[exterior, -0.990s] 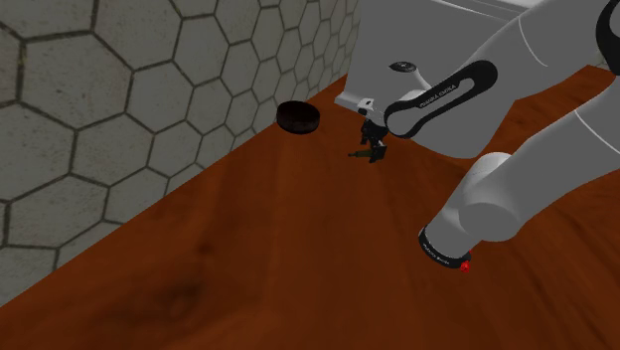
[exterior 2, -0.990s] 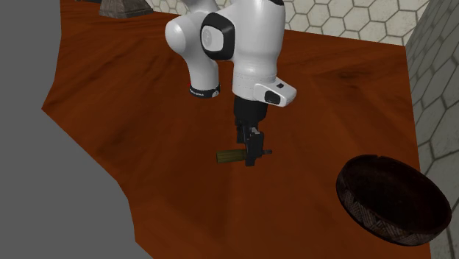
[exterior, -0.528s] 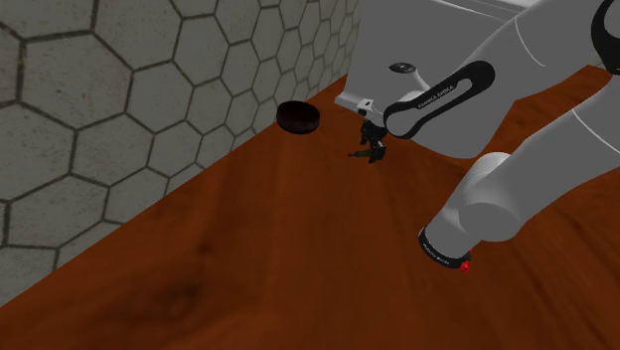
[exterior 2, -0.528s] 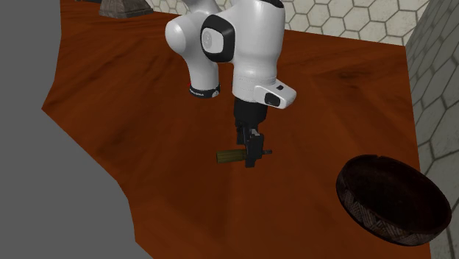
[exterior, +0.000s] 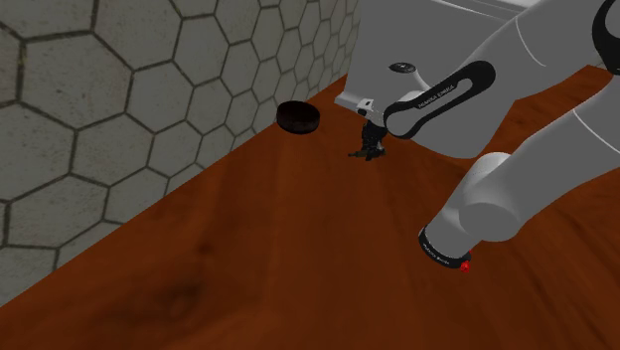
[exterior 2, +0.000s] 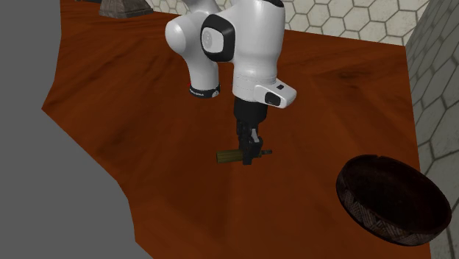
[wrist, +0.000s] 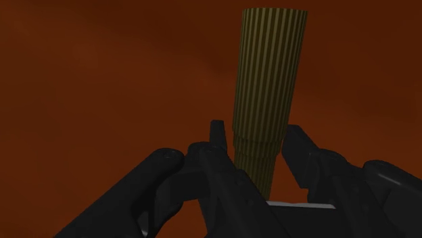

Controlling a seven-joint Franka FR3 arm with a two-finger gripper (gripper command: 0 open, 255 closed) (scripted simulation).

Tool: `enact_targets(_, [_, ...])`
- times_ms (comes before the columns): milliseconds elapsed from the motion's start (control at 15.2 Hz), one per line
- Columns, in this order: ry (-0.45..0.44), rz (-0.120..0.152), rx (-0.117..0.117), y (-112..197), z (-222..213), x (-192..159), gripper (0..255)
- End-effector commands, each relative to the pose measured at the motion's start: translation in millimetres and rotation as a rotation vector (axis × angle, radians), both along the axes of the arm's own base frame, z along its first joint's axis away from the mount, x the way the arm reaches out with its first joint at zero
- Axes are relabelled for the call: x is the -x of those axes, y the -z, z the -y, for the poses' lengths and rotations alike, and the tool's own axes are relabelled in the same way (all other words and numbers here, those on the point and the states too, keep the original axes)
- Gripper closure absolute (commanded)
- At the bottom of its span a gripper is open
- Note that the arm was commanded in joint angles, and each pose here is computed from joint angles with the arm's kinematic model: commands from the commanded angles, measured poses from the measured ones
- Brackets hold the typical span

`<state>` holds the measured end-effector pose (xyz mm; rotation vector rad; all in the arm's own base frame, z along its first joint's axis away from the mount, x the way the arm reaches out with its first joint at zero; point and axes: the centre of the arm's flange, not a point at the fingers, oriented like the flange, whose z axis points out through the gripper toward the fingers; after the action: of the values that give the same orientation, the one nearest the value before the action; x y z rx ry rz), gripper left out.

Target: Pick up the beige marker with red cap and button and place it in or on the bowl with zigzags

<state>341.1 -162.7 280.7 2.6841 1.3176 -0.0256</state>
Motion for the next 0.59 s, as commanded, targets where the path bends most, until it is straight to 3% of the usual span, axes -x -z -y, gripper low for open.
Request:
enact_targets(0, [0.002,-0.002,0.000,1.6,1.1,0.5,255])
enact_targets(528, [0.002,-0.002,0.000,-30.7,0.5,0.1,255])
